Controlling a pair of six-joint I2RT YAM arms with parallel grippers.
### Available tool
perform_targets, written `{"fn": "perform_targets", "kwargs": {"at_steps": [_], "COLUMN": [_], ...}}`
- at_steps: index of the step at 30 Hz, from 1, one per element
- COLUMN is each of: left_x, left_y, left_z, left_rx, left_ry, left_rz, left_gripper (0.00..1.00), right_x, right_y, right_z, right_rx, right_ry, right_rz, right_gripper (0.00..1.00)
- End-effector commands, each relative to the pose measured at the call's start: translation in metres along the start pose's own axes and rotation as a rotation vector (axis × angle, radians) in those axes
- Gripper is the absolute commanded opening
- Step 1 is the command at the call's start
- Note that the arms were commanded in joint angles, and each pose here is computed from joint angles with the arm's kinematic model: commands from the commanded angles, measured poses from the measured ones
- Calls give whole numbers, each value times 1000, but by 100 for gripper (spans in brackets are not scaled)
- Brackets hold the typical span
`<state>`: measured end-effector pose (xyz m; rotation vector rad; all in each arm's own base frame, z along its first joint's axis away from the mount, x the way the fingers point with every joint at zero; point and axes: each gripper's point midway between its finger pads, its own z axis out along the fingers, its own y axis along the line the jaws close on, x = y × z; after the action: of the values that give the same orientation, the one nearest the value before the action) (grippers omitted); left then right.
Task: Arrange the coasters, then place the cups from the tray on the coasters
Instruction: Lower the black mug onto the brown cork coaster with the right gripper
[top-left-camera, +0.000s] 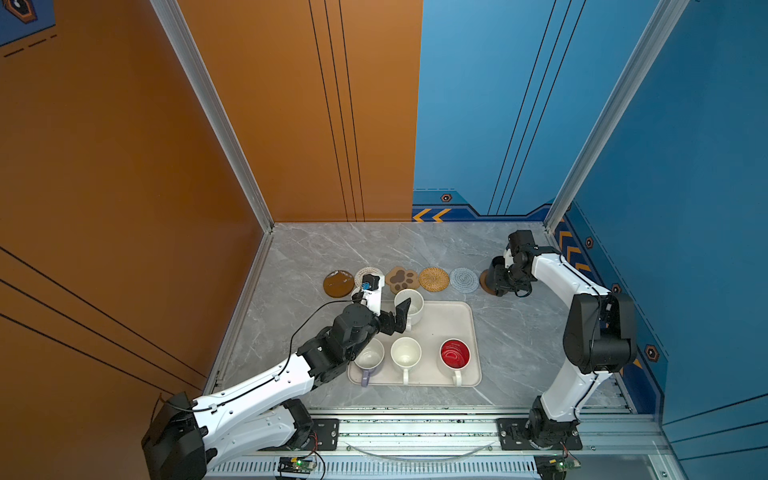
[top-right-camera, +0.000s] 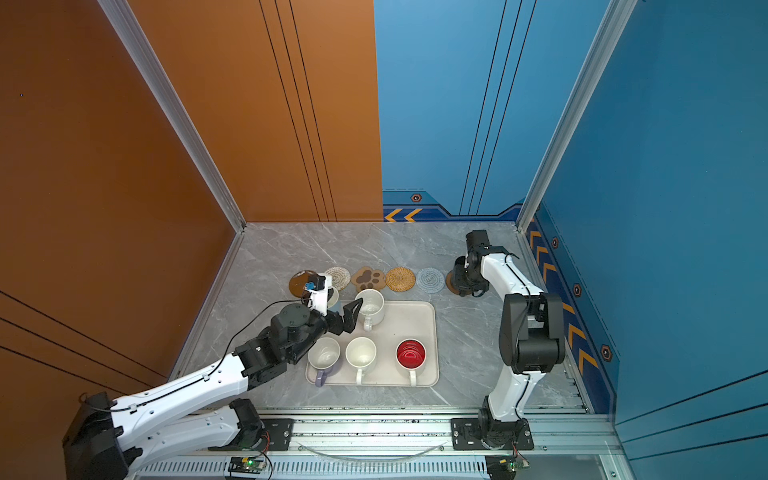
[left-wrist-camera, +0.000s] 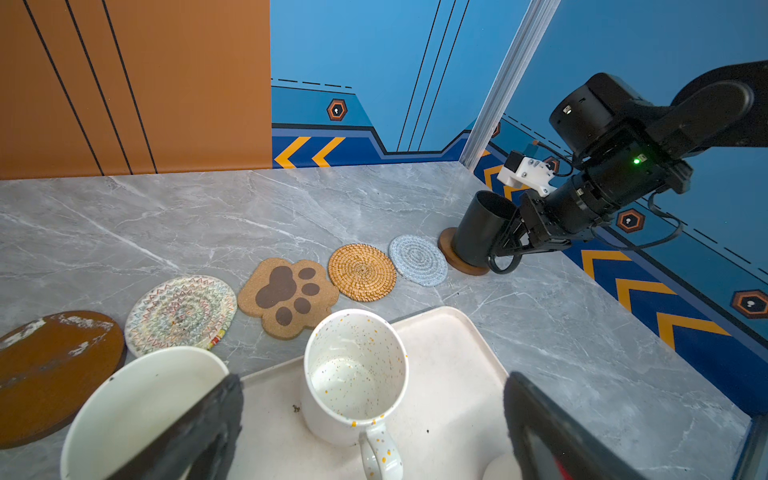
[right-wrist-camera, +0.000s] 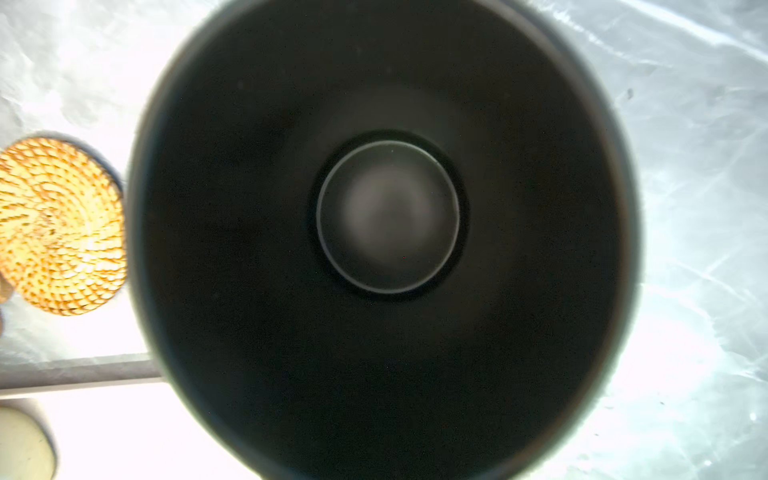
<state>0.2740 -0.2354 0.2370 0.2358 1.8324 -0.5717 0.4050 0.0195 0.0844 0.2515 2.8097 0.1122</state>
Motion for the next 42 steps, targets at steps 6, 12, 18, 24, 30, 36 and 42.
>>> {"fn": "perform_targets", "kwargs": {"at_steps": [6, 12, 18, 24, 30, 36, 42], "left_x": [-22, -21, -22, -22, -22, -22, -22], "left_y": [3, 3, 3, 3, 3, 3, 6], "left_z": [-5, -4, -4, -4, -5, -6, -8], "left_rx": [-24, -25, -26, -27, -24, -24, -33], "left_ry": [-58, -56, -57, -58, -59, -58, -58], "left_rz": [-15, -14, -15, -15, -17, -17, -17], "left_gripper": [98, 98, 98, 98, 98, 98, 98], "right_x": [-35, -35, -35, -33, -30, -28, -28], "right_y": [0, 0, -5, -6, -3, -2, -1], "right_z": [-16, -13, -12, -8, -5, -4, -6], "right_rx": [10, 13, 40, 45, 32, 30, 29], "right_ry": [-122, -117, -116, -104, -91, -88, -91], "right_rz": [-21, -25, -26, -29, -30, -32, -33], "right_gripper": [0, 0, 0, 0, 7, 22, 36]}}
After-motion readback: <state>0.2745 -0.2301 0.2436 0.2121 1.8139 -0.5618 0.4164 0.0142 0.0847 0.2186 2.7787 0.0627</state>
